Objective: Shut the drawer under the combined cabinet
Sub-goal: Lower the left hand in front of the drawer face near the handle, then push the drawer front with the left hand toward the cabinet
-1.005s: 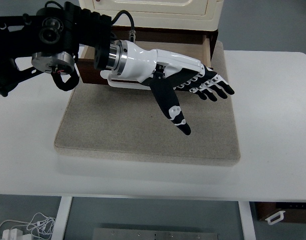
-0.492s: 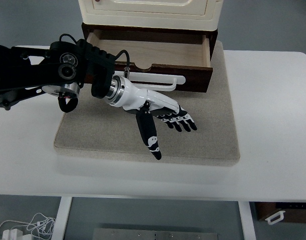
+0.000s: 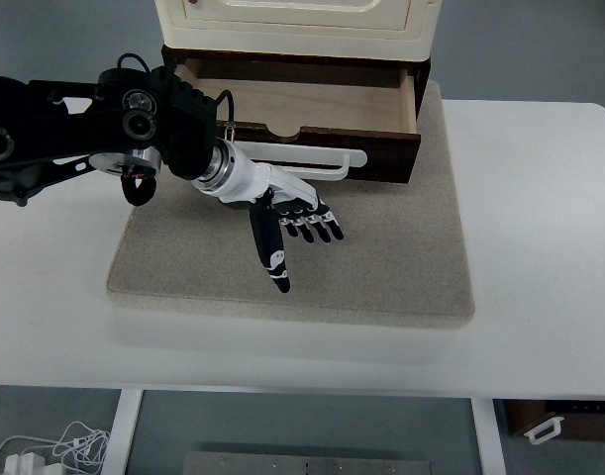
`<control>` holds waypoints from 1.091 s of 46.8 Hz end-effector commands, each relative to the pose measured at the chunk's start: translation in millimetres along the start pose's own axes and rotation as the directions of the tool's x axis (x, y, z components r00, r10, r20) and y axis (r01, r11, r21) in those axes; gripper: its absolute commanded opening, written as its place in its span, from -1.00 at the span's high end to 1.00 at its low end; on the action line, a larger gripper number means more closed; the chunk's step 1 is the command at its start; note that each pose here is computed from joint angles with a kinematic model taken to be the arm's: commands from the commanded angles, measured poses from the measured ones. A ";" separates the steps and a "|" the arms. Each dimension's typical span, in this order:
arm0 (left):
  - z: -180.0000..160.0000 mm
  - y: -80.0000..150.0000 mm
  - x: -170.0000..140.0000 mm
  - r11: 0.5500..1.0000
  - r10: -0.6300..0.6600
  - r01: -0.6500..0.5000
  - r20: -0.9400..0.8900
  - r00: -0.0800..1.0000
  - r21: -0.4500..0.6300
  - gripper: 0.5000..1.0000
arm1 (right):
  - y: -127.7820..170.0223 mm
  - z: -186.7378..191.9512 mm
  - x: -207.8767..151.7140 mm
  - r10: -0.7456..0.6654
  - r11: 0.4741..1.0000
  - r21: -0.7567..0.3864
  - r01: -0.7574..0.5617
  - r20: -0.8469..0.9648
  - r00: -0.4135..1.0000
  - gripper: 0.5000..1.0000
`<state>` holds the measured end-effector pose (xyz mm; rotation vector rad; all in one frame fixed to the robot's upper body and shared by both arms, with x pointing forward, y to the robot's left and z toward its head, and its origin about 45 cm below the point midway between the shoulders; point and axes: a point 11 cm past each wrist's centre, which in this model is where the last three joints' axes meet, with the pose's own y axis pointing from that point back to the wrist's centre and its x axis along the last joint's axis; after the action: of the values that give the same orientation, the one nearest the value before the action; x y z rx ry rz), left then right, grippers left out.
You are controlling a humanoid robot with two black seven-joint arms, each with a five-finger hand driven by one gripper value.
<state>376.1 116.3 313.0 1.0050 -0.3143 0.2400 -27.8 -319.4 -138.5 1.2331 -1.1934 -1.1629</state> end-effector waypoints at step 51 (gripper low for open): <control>-20.1 7.7 56.6 0.985 0.148 -0.144 -0.033 0.988 0.091 -0.99 | 0.0 0.0 0.0 0.000 1.000 0.000 0.000 0.000 1.000 -0.81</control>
<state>426.1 137.5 329.4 1.0602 -0.3467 0.3979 -27.8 -319.4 -138.5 1.2331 -1.1933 -1.1628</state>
